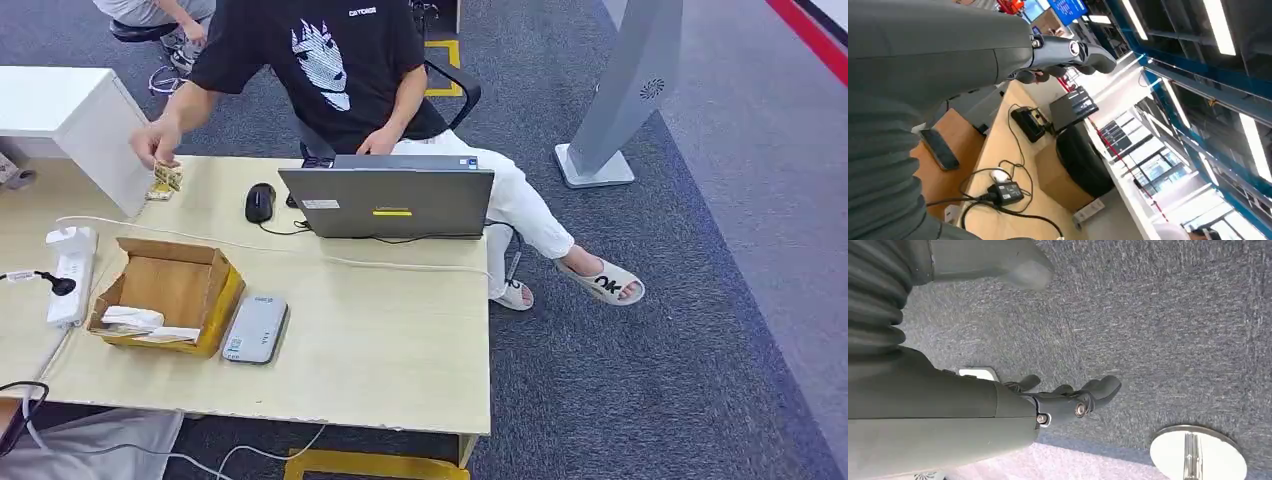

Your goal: Pass the card to the sensor for recognition and then transmit it.

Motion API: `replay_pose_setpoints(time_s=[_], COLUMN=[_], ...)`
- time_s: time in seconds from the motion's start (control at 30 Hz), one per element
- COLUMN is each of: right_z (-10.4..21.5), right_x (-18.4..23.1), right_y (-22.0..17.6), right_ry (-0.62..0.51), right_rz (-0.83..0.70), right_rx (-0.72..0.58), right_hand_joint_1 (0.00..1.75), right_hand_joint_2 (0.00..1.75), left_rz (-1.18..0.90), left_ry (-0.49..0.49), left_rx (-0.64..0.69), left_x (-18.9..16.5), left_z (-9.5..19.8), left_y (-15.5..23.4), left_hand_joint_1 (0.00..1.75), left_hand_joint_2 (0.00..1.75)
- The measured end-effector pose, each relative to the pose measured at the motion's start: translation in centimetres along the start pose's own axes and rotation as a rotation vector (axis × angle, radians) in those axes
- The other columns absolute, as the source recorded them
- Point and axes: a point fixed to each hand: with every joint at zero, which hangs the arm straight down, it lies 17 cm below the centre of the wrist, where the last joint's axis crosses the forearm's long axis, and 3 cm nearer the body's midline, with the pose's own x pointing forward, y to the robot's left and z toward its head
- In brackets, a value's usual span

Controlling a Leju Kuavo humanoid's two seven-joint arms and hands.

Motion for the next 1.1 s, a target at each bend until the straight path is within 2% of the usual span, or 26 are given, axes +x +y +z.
replay_pose_setpoints(time_s=[0.53,0.83,1.1], right_z=[-0.2,-0.3,-0.8], right_x=[-1.1,-0.8,-1.2], right_y=[-0.9,-1.0,-1.6], right_ry=[-0.003,-0.02,-0.035], right_rz=[0.066,0.098,0.202], right_rx=[-0.005,-0.003,-0.008], right_hand_joint_1=[0.0,0.0,0.0], right_hand_joint_2=[1.75,1.75,1.75], left_rz=[0.06,0.005,-0.028], left_ry=[-0.157,-0.2,-0.251], left_rx=[-0.142,-0.117,-0.097], left_x=[7.0,8.3,12.5], left_z=[-1.1,-1.2,-2.7], left_y=[-4.9,-5.0,-9.6], left_hand_joint_1=[0.0,0.0,0.0], left_hand_joint_2=[1.75,1.75,1.75])
